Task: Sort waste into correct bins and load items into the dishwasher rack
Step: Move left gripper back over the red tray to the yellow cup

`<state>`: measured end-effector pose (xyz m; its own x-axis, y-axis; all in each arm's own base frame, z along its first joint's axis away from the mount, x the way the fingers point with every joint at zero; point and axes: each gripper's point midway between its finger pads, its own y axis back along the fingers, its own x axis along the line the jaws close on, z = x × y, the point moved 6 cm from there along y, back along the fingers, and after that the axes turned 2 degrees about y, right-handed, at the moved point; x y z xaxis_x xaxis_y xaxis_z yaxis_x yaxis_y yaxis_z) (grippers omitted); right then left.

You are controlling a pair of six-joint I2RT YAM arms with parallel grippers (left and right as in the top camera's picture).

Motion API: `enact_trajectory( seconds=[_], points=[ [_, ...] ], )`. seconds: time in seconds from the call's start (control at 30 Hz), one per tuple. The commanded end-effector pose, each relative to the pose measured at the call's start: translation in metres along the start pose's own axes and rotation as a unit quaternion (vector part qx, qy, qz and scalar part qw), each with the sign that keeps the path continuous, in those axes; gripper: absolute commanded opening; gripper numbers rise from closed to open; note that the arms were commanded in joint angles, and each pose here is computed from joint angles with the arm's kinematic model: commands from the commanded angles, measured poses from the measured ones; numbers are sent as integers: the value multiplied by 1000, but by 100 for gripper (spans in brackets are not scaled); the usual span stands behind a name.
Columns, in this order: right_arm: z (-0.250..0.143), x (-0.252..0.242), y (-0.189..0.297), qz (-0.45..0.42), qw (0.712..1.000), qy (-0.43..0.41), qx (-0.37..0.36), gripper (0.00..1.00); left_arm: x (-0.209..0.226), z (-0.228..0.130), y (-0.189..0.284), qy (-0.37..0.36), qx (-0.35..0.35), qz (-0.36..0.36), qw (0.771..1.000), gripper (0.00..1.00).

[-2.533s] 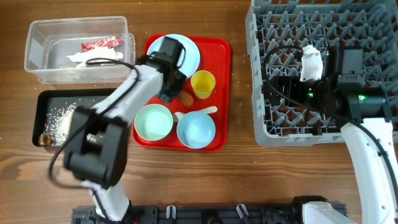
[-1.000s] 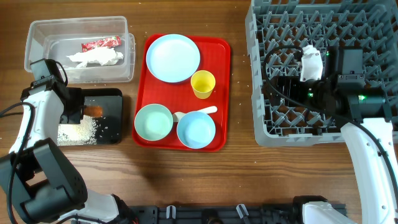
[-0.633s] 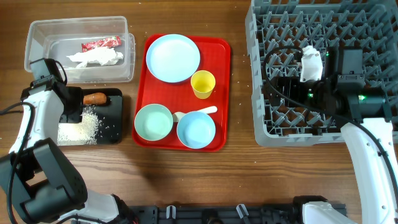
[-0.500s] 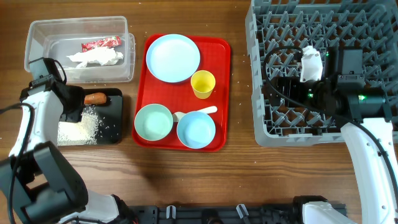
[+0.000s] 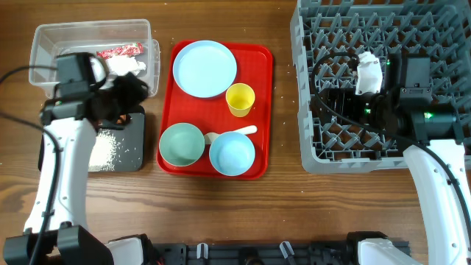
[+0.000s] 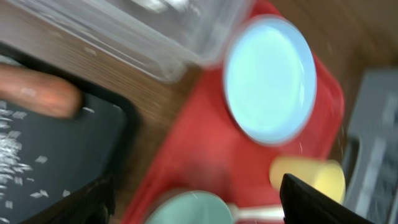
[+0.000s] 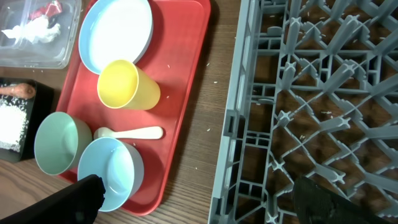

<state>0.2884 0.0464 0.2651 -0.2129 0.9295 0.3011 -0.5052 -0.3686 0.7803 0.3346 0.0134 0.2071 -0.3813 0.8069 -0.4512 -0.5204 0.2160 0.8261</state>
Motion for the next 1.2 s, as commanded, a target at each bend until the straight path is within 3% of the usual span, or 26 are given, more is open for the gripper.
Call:
enact_trajectory(
  seconds=[0.0, 0.27, 0.77, 1.17],
  points=[
    [1, -1, -2, 3, 1000, 3, 2, 100, -57, -7, 24, -133, -3, -38, 990, 88],
    [1, -1, -2, 3, 1000, 2, 2, 100, -138, -25, 39, -239, -46, -51, 969, 91],
    [0, 0, -2, 7, 1000, -2, 4, 100, -177, -49, -92, -275, 47, -30, 960, 82],
    [0, 0, -2, 7, 1000, -2, 3, 100, -176, -72, -102, -289, 82, -16, 954, 59]
  ],
)
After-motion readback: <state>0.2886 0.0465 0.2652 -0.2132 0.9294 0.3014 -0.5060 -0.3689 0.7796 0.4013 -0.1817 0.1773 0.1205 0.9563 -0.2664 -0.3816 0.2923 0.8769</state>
